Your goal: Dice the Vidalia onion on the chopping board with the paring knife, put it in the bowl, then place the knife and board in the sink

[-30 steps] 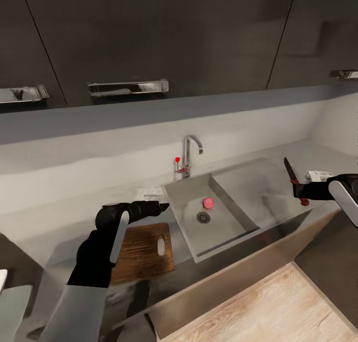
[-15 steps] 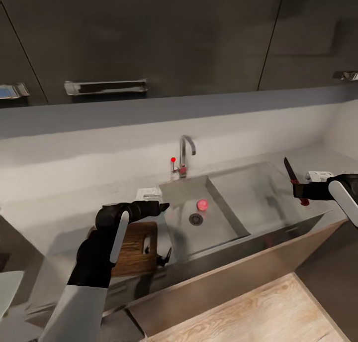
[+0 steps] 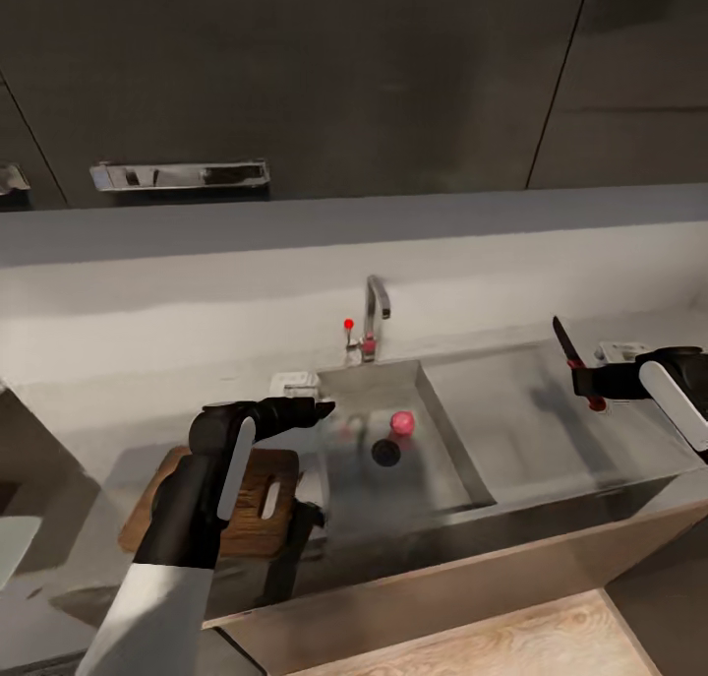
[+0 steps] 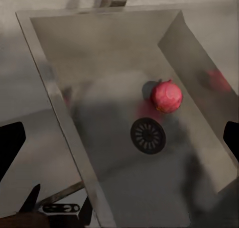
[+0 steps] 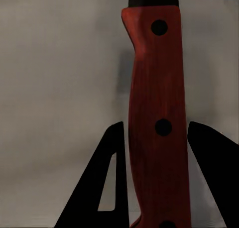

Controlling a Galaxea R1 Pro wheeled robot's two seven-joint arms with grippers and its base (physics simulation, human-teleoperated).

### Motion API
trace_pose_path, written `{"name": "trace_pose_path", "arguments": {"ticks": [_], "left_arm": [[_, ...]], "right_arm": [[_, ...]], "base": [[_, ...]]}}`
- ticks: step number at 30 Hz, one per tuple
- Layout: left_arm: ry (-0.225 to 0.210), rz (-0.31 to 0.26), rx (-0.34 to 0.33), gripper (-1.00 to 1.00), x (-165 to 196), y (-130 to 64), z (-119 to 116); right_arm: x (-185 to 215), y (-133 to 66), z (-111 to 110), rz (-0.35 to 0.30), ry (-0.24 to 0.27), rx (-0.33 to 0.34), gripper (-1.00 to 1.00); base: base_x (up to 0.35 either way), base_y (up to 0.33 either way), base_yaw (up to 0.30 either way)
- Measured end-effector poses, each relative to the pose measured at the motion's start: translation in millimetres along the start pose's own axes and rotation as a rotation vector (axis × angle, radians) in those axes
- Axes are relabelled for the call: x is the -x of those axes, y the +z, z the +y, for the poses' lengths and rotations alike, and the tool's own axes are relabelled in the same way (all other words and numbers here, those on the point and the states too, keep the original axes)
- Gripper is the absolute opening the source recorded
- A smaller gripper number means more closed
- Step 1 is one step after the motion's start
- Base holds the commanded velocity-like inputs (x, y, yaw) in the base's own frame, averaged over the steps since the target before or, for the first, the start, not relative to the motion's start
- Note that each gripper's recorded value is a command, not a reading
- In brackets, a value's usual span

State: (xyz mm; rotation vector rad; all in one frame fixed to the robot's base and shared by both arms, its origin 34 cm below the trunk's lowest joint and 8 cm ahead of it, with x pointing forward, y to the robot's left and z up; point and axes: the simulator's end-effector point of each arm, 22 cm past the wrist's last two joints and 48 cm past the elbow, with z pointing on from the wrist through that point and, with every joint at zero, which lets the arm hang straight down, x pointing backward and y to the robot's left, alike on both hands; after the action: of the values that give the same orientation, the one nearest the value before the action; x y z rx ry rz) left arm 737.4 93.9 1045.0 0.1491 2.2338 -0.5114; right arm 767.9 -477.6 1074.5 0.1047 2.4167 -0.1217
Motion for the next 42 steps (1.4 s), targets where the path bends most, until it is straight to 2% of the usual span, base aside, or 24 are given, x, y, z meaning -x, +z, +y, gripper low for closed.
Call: {"name": "trace_pose_path", "arguments": {"ticks": [9,16,18,22,23,26,30,31,35,38,39,42], "left_arm": [[-0.002,0.008,0.0,1.0,-3,1.7,0],[0.007,0.015,-0.003,1.0,-17,17.5,1],[0.01,0.031,-0.004,1.0,-27,25.6,1],[0.008,0.107,0.012,1.0,-66,45.9,6],[0.006,0.151,0.047,1.0,-92,56.8,16],[0.008,0.187,0.099,1.0,-111,63.2,29],[0.028,0.187,0.125,1.0,-112,64.2,31],[0.061,0.171,0.163,1.0,-114,68.6,36],[0.099,0.09,0.232,1.0,-103,73.4,47],[0.155,0.051,0.245,1.0,-97,76.8,38],[0.193,0.034,0.237,1.0,-94,78.5,28],[0.21,0.01,0.225,1.0,-85,77.3,20]], "right_arm": [[0,0.1,0,0.0,-0.001,0.0,-1.0],[1,0.4,2,-0.003,0.002,0.005,-1.0],[1,0.6,3,-0.004,0.002,0.008,-1.0],[0,3.5,14,-0.001,-0.001,0.024,-1.0],[-1,5.3,22,0.0,0.0,0.038,-1.0],[-1,5.7,25,0.0,-0.003,0.041,-1.0],[0,4.8,27,-0.003,-0.004,0.044,-1.0],[0,5.1,28,-0.005,-0.006,0.045,-1.0],[0,5.1,29,-0.005,-0.007,0.047,-1.0],[1,5.0,29,-0.005,-0.006,0.047,-1.0],[1,4.9,29,-0.006,-0.006,0.047,-1.0],[1,4.8,29,-0.006,-0.006,0.047,-1.0]], "base": [[0.145,-0.297,0.216],[0.061,-0.138,0.031],[0.011,-0.025,0.005],[0.004,-0.009,0.002],[0.001,-0.002,0.0],[0.0,0.0,0.0],[0.0,0.0,0.0],[0.0,0.0,0.0],[0.0,0.0,0.0],[0.0,0.0,0.0],[0.0,0.0,0.0],[0.0,0.0,0.0]]}}
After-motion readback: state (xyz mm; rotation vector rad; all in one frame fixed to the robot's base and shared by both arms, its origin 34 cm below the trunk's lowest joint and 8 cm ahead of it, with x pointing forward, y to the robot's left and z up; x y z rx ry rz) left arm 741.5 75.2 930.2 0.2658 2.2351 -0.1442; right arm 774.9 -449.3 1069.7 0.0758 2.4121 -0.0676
